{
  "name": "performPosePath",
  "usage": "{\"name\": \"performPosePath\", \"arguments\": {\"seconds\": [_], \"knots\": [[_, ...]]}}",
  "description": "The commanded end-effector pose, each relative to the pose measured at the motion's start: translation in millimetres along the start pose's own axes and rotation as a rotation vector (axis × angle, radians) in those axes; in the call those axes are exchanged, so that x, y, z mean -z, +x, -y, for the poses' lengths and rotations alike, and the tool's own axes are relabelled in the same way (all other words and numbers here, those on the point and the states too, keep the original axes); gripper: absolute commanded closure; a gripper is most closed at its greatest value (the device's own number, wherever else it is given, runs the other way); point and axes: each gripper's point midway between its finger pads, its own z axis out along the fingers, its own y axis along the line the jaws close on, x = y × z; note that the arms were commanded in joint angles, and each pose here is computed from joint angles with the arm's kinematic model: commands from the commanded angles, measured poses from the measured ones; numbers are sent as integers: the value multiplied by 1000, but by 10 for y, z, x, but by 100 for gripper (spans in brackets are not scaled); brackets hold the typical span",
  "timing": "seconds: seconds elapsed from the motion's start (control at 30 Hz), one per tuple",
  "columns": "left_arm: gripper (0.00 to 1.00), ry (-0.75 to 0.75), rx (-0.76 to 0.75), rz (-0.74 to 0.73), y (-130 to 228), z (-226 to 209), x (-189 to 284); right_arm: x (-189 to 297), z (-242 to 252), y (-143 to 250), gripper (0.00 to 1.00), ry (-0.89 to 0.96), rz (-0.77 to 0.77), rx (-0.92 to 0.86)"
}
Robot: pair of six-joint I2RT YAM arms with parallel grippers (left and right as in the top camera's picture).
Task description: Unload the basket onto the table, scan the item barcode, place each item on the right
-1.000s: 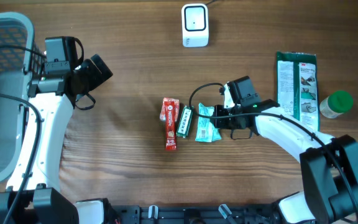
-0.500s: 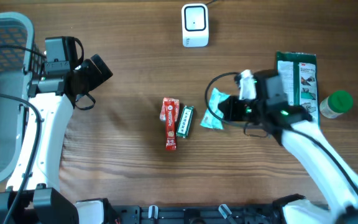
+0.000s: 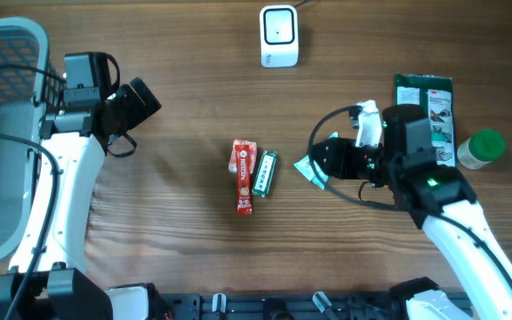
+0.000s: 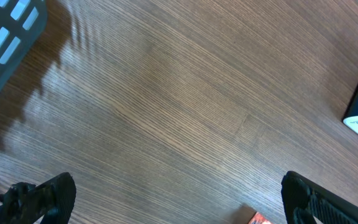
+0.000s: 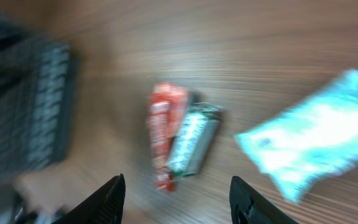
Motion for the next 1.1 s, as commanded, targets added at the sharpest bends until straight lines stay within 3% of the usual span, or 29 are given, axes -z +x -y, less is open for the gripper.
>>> {"name": "performPosePath", "arguments": {"seconds": [0.0,0.2,0.4,0.57,0.8,1.07], "knots": [[0,-2,3,21,-53,-5,49,-195,593,50,46,257,20,-229],[0,-2,3,21,-53,-5,49,-585,952,346,46,353,-118,-353],[0,-2,3,21,-53,-5,49,-866,1154,448,48,386,-163,-399],[0,-2,3,21,-53,-5,49,-841,1117,415,51,374,-152,-391],[0,-2,3,21,-53,-5,49,-659,1005,166,48,332,-62,-351],[0,-2,3,21,-53,-5,49,-559,1196,28,48,350,-12,-405]]}}
